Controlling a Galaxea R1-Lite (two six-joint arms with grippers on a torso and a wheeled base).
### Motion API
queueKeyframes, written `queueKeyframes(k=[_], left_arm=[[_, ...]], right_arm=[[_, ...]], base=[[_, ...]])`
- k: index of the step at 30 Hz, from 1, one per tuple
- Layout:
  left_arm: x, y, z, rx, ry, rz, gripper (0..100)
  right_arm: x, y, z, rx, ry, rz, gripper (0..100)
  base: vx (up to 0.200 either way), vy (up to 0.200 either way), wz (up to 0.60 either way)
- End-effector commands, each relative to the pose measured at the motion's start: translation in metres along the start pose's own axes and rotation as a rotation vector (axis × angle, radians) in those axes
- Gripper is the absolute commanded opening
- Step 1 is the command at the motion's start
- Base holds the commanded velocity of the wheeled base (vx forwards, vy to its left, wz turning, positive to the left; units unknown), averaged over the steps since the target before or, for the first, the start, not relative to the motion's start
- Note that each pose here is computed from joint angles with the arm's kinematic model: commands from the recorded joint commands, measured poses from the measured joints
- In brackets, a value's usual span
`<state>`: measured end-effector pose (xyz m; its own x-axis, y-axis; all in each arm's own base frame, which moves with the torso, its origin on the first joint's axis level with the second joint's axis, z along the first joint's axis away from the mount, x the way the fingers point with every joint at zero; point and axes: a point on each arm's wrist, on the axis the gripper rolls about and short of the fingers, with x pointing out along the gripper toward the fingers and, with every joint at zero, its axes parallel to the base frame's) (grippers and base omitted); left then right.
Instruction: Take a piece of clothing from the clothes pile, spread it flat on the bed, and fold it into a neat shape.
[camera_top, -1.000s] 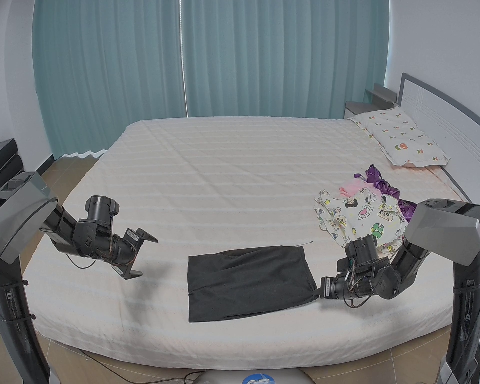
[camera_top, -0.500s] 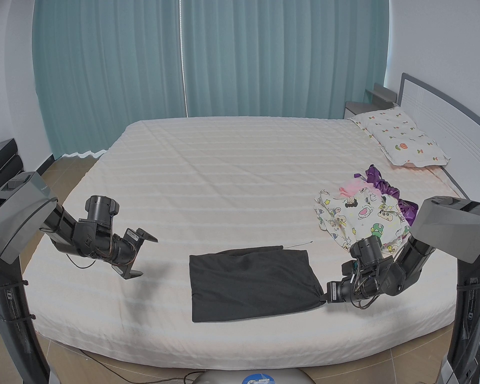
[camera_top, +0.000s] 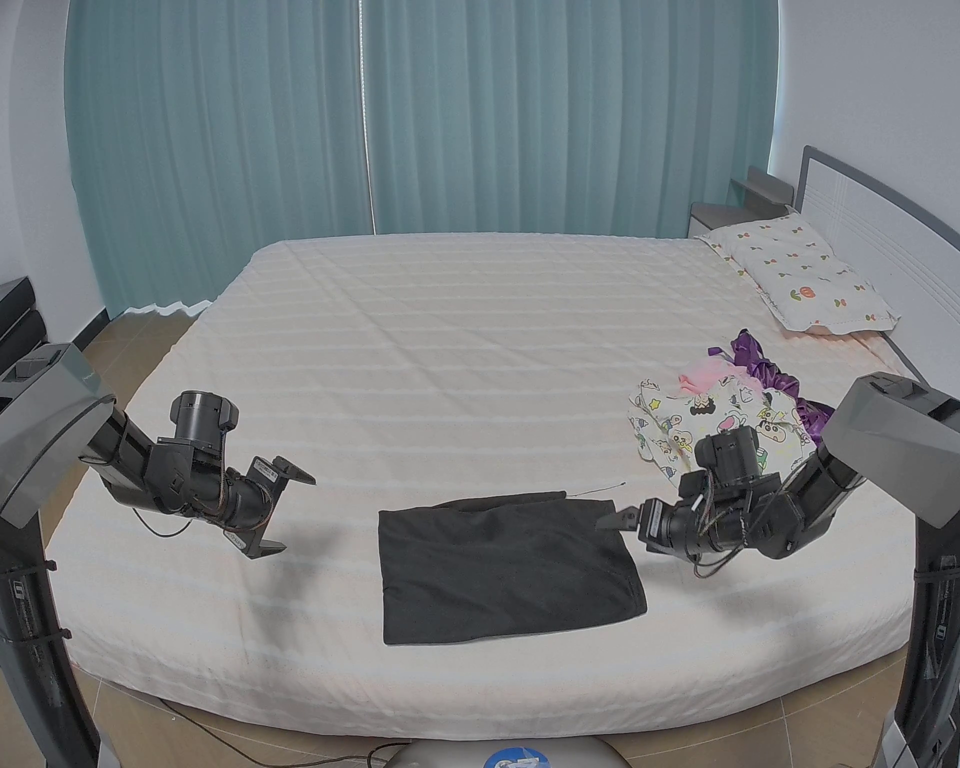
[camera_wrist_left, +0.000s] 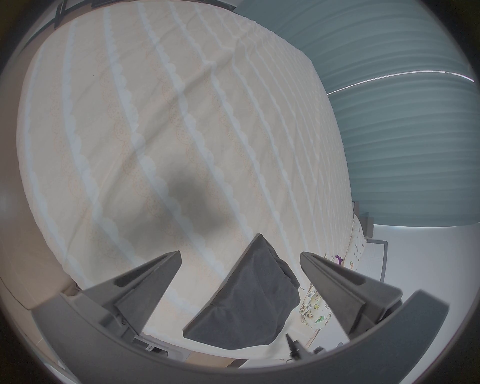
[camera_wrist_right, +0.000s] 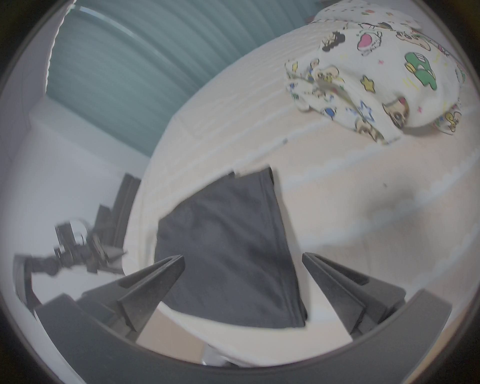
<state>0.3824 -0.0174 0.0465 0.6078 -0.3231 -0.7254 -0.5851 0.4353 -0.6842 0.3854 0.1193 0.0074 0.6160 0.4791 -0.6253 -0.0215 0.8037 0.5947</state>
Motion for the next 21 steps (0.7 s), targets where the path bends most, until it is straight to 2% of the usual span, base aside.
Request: queueKeyframes(k=[1,8,14,21], left_arm=[[0.0003,0.0001,0.0,0.0,-0.001,0.001,100],[-0.0006,-0.0006,0.0,-0.013,0.0,-0.003,100],[0.0003,-0.0004,0.0002,-0.01,-0.001,-0.002,100],[0.0007,-0.0007,0.0005,-0.013,-0.002,-0.002,100]], right_arm=[[0.0541,-0.0089,0.003,0.078,-0.1,-0.038,100],[0.058,-0.0103,0.0038,0.088,-0.117,-0.05,100],[0.0618,-0.0119,0.0035,0.084,-0.133,-0.041,100],[0.0637,-0.0119,0.0045,0.077,-0.16,-0.02,100]], base=[[0.0,0.0,0.0],[0.0,0.0,0.0],[0.2,0.0,0.0],[0.0,0.0,0.0]])
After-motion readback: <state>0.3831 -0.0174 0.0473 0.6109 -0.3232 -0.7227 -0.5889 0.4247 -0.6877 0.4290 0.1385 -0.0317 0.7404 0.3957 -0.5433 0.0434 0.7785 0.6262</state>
